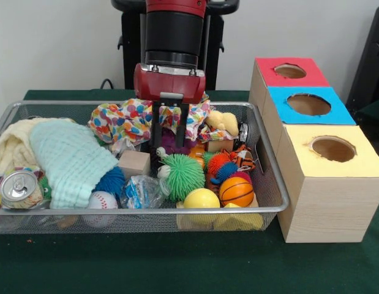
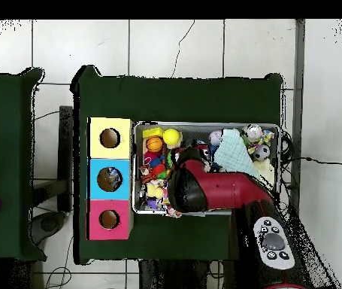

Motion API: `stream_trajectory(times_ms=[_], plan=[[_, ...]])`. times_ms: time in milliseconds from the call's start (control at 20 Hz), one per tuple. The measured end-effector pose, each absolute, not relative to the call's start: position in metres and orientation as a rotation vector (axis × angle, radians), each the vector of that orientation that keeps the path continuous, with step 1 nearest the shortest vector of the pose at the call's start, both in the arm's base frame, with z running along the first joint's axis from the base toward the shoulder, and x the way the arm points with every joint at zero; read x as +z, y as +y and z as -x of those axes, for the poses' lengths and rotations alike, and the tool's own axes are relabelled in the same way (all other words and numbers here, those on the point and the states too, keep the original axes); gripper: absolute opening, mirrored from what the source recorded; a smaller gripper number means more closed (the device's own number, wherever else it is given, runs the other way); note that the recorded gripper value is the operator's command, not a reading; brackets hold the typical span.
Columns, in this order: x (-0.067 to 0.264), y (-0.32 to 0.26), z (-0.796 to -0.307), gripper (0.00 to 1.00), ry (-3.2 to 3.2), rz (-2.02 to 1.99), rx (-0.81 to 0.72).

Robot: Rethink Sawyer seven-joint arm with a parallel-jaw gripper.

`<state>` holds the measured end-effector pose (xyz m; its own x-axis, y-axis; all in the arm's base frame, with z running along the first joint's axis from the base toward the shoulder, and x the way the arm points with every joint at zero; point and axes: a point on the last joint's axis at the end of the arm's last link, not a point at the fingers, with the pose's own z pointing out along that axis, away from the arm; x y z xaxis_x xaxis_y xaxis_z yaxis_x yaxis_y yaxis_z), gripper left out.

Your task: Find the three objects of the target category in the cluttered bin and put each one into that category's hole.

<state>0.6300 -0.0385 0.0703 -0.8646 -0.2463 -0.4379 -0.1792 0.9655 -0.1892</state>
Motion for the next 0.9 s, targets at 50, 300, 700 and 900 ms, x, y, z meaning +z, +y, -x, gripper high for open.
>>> stream_trajectory(times_ms=[50, 300, 700, 900], plan=[[0.07, -0.038, -0.63, 1.0, 2.642, 0.304, -0.195], [0.068, -0.038, -0.628, 1.0, 2.646, 0.309, -0.2], [0.041, -0.022, -0.617, 1.0, 2.649, 0.501, -0.324], [0.031, -0.014, -0.615, 1.0, 2.626, 0.618, -0.367]])
